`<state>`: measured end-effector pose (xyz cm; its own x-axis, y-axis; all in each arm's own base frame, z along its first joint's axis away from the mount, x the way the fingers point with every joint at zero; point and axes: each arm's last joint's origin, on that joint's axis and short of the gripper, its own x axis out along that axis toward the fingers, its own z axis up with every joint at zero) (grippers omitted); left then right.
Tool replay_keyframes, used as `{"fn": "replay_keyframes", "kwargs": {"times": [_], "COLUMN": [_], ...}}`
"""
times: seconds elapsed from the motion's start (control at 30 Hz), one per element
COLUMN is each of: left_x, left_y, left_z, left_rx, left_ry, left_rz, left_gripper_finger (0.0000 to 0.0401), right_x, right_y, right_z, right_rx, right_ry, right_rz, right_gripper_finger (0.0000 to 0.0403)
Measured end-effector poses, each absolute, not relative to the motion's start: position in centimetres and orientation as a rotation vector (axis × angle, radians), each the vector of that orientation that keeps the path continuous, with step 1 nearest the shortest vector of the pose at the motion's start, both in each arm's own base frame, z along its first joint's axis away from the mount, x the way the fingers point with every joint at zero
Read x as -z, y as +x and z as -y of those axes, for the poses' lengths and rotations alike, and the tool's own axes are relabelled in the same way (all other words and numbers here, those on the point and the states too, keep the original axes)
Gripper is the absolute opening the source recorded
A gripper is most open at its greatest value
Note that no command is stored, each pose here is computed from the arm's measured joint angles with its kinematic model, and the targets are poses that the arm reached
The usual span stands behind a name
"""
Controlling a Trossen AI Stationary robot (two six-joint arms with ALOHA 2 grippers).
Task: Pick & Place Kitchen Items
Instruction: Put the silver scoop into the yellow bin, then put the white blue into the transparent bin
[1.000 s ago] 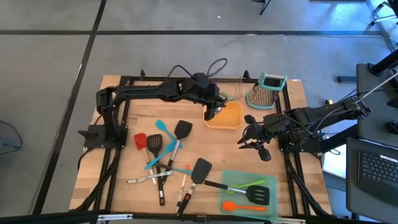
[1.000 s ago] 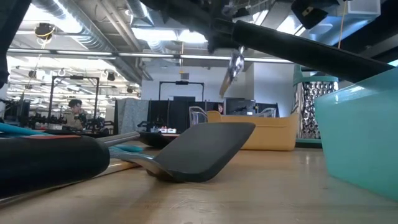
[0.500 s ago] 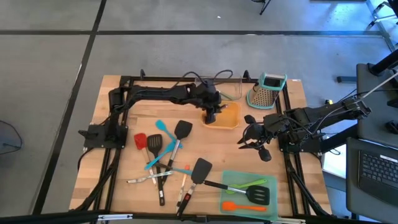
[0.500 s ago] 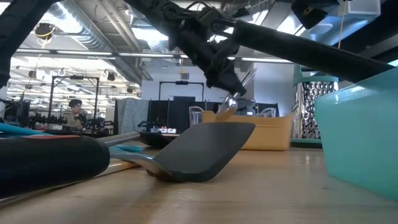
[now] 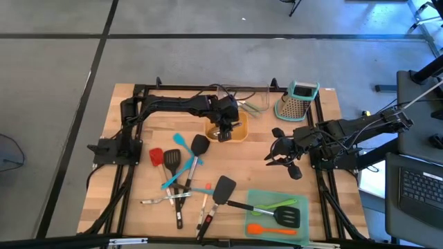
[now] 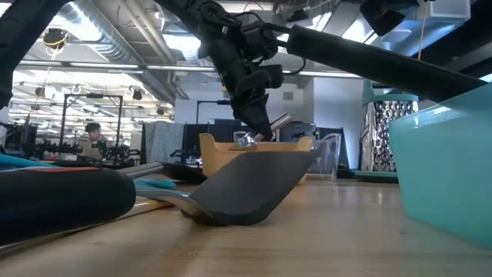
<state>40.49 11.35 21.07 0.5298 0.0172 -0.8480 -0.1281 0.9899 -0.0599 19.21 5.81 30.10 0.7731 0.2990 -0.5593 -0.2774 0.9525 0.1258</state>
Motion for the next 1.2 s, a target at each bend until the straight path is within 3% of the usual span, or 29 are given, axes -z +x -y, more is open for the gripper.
{"fn": "replay_keyframes", "kwargs": {"times": [0.63, 1.2], "left_x": [-17.9, -18.4], "left_y": [41.3, 41.2], "left_z": [-12.2, -12.5], "left_rx": [-0.147, -0.292], "left_ry": [-0.136, -0.126], "left_rz": [-1.068, -1.051], "left_gripper_finger": [0.0059, 0.0107], "right_x": [-30.1, -30.1], "right_y": [19.2, 19.2], "right_z": [-5.8, -5.8], "right_rx": [-0.313, -0.313], "right_ry": [0.037, 0.037], "right_rz": [-0.611, -0.612], "right_gripper_finger": [0.0094, 0.0094]}}
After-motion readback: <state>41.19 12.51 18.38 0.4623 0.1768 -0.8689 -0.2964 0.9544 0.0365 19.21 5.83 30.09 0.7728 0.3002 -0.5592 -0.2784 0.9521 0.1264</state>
